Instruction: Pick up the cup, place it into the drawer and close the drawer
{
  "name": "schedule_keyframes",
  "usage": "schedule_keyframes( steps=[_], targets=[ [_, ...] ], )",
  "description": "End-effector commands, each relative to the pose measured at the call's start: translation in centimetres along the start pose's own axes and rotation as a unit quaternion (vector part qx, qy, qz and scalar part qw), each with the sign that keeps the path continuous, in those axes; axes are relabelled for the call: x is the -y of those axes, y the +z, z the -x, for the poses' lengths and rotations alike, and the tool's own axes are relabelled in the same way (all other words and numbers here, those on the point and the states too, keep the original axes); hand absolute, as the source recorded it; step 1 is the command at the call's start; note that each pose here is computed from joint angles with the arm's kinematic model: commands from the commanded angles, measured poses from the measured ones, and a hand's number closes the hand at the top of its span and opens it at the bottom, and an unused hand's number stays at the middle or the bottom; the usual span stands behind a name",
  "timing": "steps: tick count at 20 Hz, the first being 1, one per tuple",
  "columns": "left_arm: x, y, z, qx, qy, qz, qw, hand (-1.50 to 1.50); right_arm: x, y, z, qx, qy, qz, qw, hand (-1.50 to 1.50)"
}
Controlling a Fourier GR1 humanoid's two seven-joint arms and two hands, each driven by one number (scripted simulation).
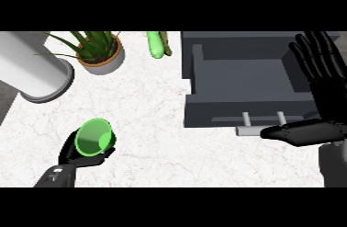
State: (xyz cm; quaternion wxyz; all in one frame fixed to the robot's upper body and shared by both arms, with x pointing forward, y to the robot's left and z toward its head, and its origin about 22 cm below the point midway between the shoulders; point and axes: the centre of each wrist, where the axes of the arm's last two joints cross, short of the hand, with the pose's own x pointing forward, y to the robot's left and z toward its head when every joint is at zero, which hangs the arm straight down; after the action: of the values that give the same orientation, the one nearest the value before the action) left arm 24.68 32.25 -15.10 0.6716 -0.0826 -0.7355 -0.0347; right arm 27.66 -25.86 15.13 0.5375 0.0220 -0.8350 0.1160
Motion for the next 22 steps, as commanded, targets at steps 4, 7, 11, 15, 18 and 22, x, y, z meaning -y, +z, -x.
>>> schedule_keyframes(
  steps=[4,7,11,15,18,22],
  targets=[
    [-0.6,-0.7,-0.8,0.147,-0.078,-0.044,0.985,1.5,0.4,0.4,0.4,0.009,0.007,0.005,1.0,-1.5],
    [2.7,-1.0,0.6,0.147,-0.08,-0.135,0.9766,1.5,1.8,0.6,-1.5,0.007,0.006,0.004,1.0,-1.5],
    [4.4,-3.8,-0.1,0.175,-0.049,-0.204,0.9619,1.5,1.5,0.1,-1.1,-0.007,0.005,0.001,1.0,-1.5],
    [4.0,-6.9,-2.2,0.23,0.018,-0.141,0.9629,1.5,1.1,1.4,0.2,-0.002,-0.005,-0.002,1.0,-1.5],
    [4.7,-10.4,-4.8,0.237,0.03,-0.087,0.9672,1.5,1.1,1.5,-0.4,0.002,0.005,0.001,1.0,-1.5],
    [7.8,-14.1,-7.6,0.253,0.019,-0.044,0.9663,1.5,1.4,-0.4,0.0,-0.005,0.013,0.008,1.0,-1.5]
  ],
)
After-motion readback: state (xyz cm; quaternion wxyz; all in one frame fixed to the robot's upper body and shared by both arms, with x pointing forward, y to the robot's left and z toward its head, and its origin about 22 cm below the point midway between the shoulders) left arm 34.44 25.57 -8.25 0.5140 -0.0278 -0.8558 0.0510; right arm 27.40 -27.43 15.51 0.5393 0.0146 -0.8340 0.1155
